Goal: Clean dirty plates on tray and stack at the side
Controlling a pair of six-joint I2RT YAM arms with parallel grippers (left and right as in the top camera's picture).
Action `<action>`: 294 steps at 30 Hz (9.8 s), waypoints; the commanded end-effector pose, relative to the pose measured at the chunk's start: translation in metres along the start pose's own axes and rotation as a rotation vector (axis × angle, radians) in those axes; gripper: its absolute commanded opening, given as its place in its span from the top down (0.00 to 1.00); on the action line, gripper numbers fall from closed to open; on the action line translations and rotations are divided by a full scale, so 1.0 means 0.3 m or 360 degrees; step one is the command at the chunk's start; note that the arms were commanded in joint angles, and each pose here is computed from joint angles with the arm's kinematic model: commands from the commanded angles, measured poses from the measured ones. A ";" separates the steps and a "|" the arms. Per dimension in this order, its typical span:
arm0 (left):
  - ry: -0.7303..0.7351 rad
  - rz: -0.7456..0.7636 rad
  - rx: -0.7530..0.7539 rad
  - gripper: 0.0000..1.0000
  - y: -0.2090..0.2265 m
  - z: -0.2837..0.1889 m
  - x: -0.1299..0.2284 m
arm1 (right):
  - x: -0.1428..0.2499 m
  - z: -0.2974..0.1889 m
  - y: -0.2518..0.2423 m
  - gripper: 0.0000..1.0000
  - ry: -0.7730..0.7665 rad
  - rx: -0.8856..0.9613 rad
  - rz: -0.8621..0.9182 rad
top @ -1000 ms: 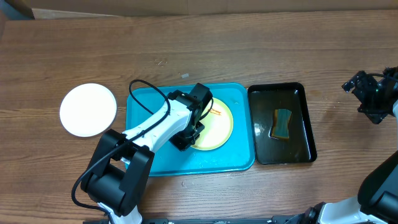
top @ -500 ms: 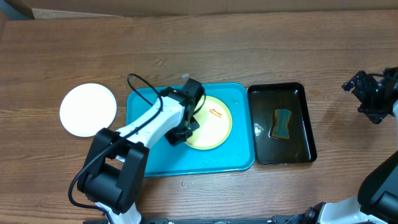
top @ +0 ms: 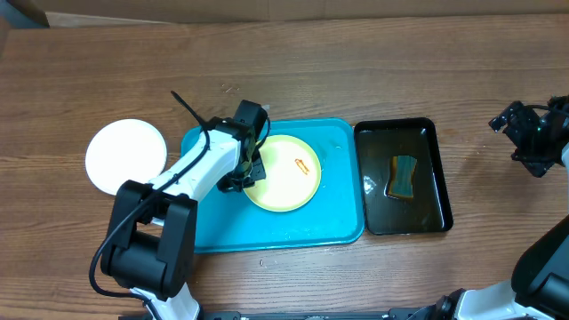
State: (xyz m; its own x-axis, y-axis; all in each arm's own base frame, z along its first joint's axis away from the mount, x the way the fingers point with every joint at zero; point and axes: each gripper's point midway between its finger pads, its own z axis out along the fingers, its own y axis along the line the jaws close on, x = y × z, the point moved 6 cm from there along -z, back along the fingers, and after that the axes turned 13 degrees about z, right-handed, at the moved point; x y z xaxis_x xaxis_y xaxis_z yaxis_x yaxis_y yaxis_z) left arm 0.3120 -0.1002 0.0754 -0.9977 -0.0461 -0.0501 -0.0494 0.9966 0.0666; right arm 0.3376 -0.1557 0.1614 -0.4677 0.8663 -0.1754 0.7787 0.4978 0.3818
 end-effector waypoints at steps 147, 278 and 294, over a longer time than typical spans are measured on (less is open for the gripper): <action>-0.0027 0.0009 0.0085 0.76 0.000 0.048 -0.018 | 0.627 0.144 0.224 0.19 0.0166 0.0284 -0.0972; 0.0010 0.0105 0.0510 0.96 -0.021 0.032 -0.044 | 1.195 0.355 0.516 0.96 0.0255 0.0256 -0.1743; 0.0016 0.0106 0.0513 0.96 -0.021 0.031 -0.042 | 1.318 0.213 0.722 0.96 0.0948 -0.0514 -0.1483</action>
State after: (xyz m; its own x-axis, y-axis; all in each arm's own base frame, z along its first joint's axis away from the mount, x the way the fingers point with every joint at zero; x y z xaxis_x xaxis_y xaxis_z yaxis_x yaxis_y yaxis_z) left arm 0.3278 -0.1041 0.0715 -0.9974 0.0217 -0.0691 0.0379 0.9694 -0.2424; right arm 0.3299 0.2904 0.0791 -0.9958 -0.0453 -0.0798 -0.0761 0.8939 0.4418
